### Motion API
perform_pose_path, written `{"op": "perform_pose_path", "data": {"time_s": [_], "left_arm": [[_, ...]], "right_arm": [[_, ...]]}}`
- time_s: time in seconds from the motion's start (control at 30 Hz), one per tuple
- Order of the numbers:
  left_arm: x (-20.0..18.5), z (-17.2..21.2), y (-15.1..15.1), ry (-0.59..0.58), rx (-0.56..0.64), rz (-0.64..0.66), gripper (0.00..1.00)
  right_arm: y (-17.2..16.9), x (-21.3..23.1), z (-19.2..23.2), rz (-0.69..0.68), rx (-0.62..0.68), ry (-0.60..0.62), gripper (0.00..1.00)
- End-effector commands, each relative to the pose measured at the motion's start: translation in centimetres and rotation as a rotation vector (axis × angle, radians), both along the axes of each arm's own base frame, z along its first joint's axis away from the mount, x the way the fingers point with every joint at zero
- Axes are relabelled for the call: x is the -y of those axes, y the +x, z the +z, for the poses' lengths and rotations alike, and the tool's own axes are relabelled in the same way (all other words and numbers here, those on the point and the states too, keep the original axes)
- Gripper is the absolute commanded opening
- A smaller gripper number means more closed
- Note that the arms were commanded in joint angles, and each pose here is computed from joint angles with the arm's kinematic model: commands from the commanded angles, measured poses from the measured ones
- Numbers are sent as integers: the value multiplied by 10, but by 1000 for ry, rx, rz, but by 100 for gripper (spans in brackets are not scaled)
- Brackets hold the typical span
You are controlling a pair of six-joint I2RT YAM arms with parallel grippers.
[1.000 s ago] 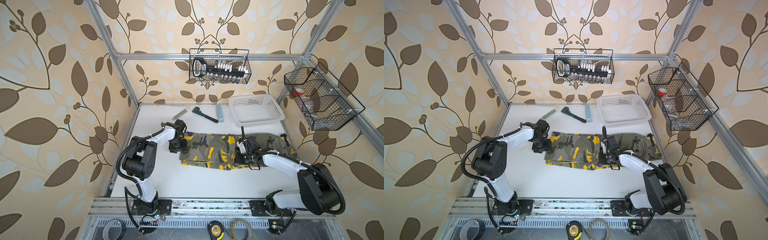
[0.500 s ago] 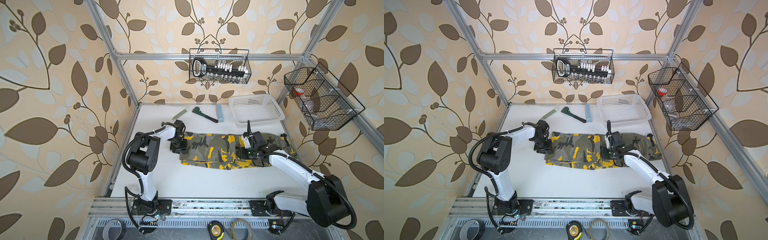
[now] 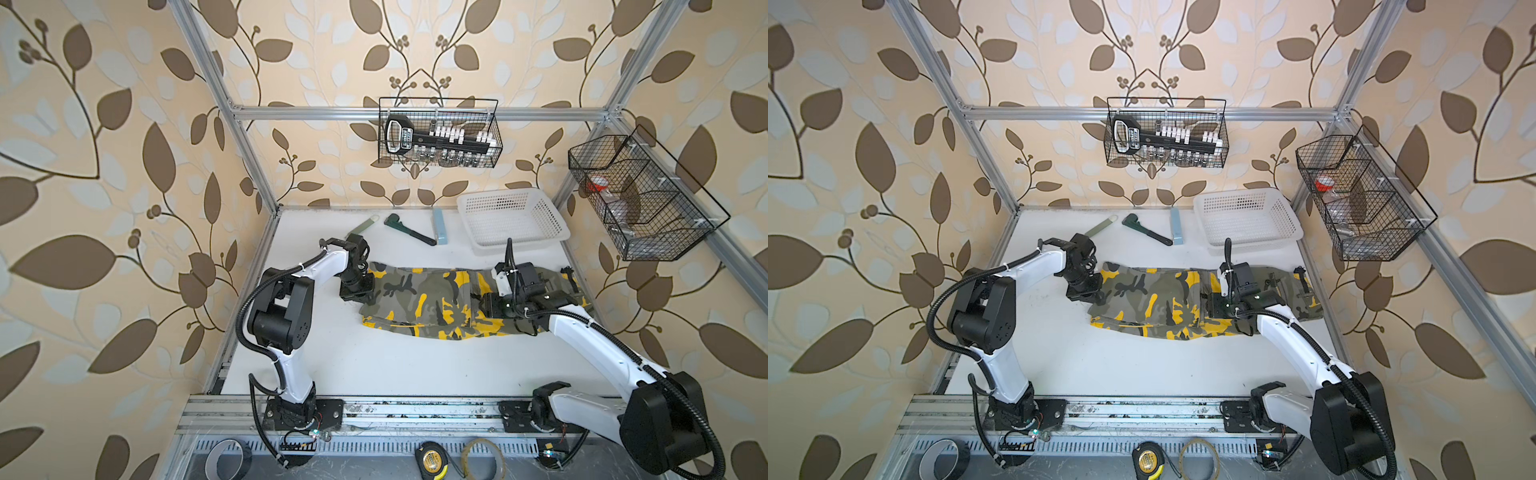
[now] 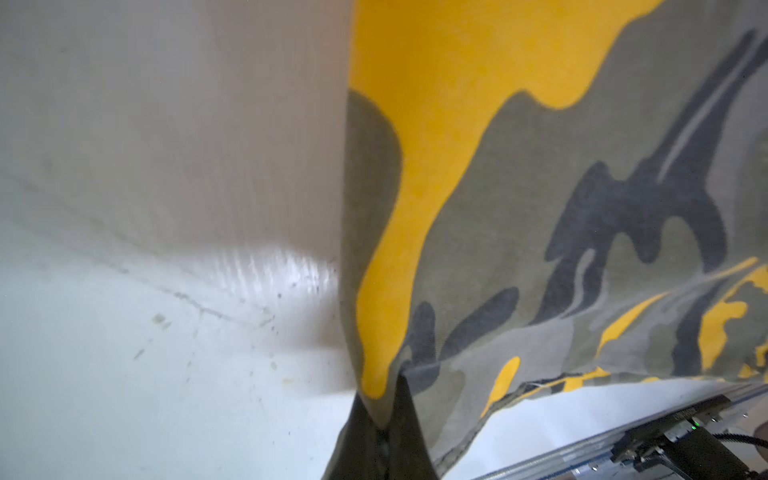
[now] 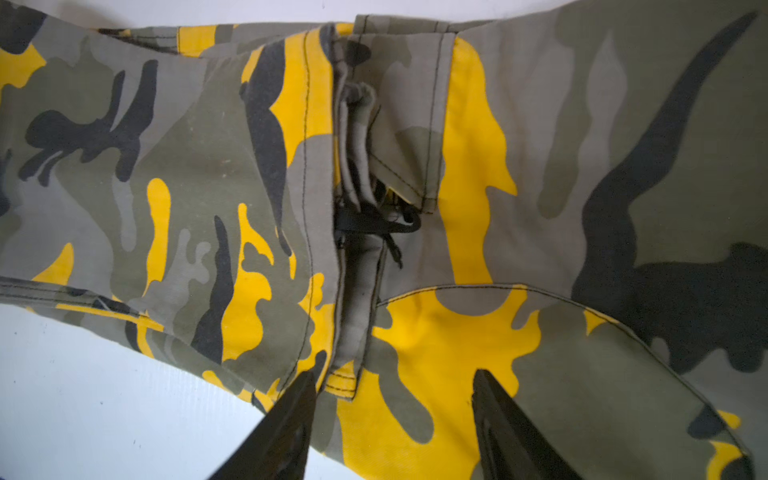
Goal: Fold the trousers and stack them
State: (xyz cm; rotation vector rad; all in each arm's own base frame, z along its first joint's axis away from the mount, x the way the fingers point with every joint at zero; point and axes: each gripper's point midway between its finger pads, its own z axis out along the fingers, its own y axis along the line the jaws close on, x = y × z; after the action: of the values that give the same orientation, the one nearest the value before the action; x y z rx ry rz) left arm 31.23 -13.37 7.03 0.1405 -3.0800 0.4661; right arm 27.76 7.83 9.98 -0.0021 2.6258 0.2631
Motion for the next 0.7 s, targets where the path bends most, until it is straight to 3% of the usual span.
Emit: {"op": "perform_pose_path", "data": {"time_s": [0.0,0.23,0.47,0.57,0.67], "left_arm": [[-40,42,-18,76,2,46,0],[-100,88,-24,136,69,206,0],[-175,133,-18,249,175,445,0],[-182,146,-13,249,211,478,0],[-160,161,-3,108,247,488,0]], "right_arm": [[-4,12,0,-15,-3,-14,62],[-4,32,-6,-92,-11,-14,65],[-10,38,-27,-145,-65,-12,67],[-8,31,-38,-158,-72,36,67],[-8,23,-49,-157,-84,62,66]]}}
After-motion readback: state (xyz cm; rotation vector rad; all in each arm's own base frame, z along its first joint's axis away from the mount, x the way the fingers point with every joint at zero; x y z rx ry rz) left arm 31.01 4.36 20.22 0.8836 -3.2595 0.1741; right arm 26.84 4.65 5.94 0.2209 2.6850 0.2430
